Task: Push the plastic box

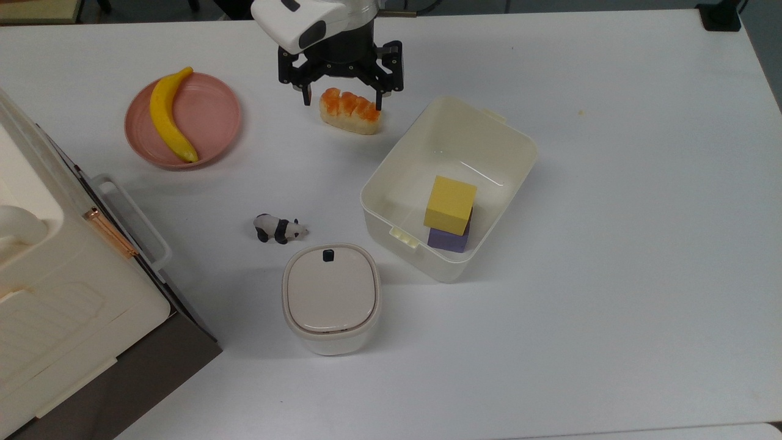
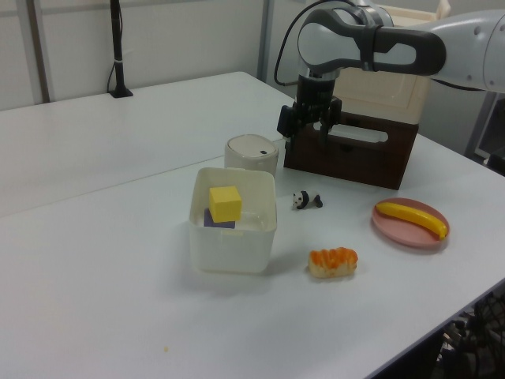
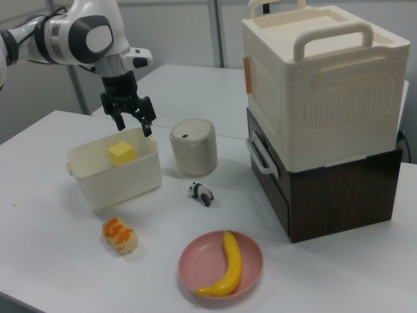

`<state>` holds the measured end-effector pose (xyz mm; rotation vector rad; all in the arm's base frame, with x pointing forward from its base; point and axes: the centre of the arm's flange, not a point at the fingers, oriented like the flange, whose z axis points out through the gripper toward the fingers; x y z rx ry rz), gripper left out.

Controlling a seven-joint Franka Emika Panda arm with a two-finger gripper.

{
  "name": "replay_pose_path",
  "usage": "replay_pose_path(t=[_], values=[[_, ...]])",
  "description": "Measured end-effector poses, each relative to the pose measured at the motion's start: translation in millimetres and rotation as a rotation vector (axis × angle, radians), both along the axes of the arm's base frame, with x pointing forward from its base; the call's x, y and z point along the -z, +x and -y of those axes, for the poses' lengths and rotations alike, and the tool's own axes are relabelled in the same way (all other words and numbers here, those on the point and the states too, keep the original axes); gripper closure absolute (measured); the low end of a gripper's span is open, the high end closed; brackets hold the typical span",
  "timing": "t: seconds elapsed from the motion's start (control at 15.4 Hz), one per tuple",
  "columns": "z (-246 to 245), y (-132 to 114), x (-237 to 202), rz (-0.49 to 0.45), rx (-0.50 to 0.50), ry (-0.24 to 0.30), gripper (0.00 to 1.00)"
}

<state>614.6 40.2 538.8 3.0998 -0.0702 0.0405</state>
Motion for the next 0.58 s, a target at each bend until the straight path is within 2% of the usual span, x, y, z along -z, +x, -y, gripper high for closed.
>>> replay_pose_path(t=[0.58], values=[[2.9,-0.7,0.8,-0.009,-0.011,-0.001,0.0]])
